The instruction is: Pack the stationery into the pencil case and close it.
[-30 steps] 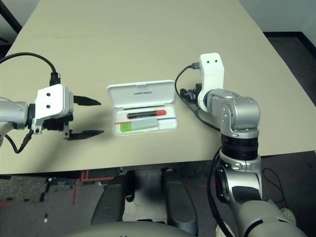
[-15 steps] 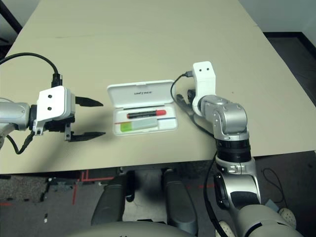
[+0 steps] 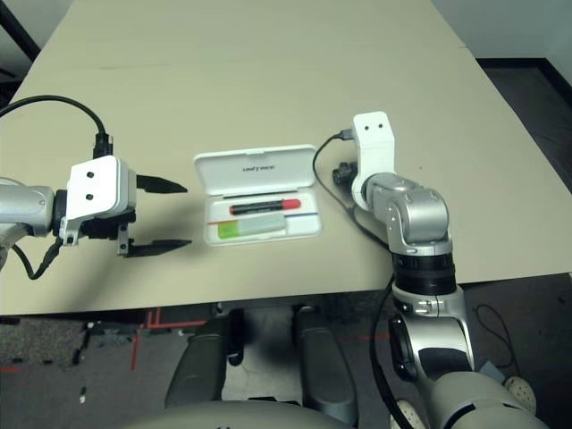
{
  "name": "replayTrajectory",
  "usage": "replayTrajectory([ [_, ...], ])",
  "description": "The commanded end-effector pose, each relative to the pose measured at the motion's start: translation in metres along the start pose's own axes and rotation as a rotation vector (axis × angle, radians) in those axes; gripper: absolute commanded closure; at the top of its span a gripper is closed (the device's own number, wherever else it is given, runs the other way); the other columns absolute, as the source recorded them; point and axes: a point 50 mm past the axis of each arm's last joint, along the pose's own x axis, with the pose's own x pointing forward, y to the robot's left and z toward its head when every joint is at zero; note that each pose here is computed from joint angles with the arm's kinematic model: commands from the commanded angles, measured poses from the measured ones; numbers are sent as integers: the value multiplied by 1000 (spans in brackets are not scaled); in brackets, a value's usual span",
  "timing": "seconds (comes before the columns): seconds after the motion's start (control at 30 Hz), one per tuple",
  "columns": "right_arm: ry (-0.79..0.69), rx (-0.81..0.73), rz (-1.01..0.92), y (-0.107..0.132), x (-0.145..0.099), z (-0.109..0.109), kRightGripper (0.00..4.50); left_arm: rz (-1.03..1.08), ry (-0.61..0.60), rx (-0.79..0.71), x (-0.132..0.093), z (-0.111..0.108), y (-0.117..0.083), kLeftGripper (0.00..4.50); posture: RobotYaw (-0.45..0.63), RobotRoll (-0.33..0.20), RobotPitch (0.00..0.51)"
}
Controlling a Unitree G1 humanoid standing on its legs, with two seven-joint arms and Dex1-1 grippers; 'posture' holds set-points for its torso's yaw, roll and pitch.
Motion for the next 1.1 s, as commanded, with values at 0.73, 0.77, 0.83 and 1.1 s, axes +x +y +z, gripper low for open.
replayTrajectory([
  [0.73, -26, -820, 938, -16, -48, 55, 4188, -20, 17, 23, 1, 2, 3, 0, 48, 0, 214],
  [0.77, -28, -829, 970, -11, -48, 54, 4188, -19, 18, 23, 1, 2, 3, 0, 49, 0, 215],
  [0.83, -32, -847, 1016, -1, -47, 52, 4188, -19, 19, 24, 1, 2, 3, 0, 50, 0, 215],
  [1.1, -8, -911, 1095, 20, -40, 34, 4188, -15, 26, 23, 1, 3, 2, 0, 66, 0, 219],
])
